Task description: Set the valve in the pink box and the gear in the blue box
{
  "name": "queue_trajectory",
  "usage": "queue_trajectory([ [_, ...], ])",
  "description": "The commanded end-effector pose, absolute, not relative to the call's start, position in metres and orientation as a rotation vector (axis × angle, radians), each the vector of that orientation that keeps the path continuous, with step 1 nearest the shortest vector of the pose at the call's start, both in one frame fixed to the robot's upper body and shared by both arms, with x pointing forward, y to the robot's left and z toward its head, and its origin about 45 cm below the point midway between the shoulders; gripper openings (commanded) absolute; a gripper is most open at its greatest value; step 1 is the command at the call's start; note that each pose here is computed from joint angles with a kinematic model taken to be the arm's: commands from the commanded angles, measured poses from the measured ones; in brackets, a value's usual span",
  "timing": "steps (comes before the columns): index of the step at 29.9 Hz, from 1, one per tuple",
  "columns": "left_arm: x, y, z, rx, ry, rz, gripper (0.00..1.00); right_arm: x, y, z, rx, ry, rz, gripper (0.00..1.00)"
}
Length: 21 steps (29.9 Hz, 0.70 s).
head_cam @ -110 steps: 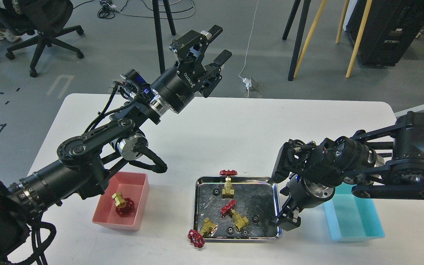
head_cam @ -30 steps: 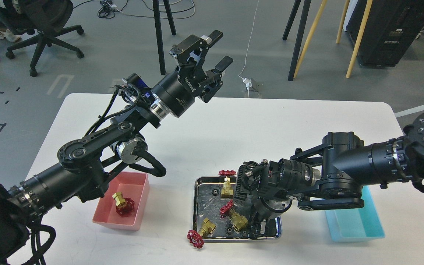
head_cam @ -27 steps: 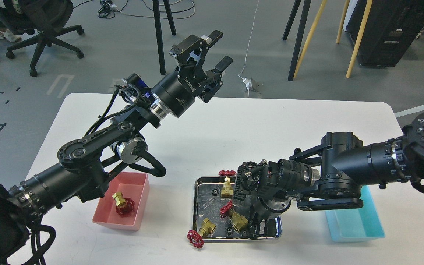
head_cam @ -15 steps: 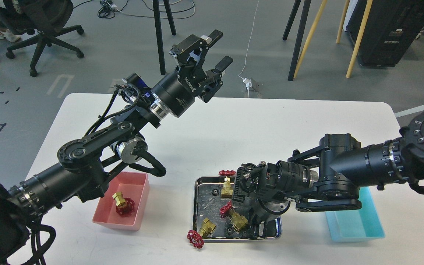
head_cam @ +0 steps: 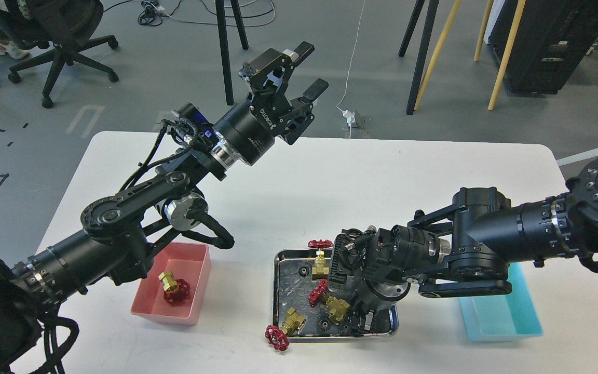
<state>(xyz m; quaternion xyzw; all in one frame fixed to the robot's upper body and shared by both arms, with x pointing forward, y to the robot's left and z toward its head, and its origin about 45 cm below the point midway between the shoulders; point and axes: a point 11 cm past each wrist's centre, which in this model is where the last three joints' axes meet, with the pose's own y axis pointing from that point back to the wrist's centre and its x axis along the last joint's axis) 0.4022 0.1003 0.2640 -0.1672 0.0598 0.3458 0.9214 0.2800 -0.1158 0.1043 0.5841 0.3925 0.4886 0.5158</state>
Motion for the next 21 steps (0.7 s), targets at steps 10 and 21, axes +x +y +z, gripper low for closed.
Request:
queue_trajectory([
  [10, 0.402, 0.1, 0.263, -0.343, 0.124, 0.711, 0.71, 0.295, -0.131, 0.117, 1.4, 0.886, 1.158, 0.11],
  [21, 0.402, 0.101, 0.264, -0.343, 0.123, 0.711, 0.72, 0.358, -0.158, 0.211, 1.45, 0.55, 1.219, 0.11],
])
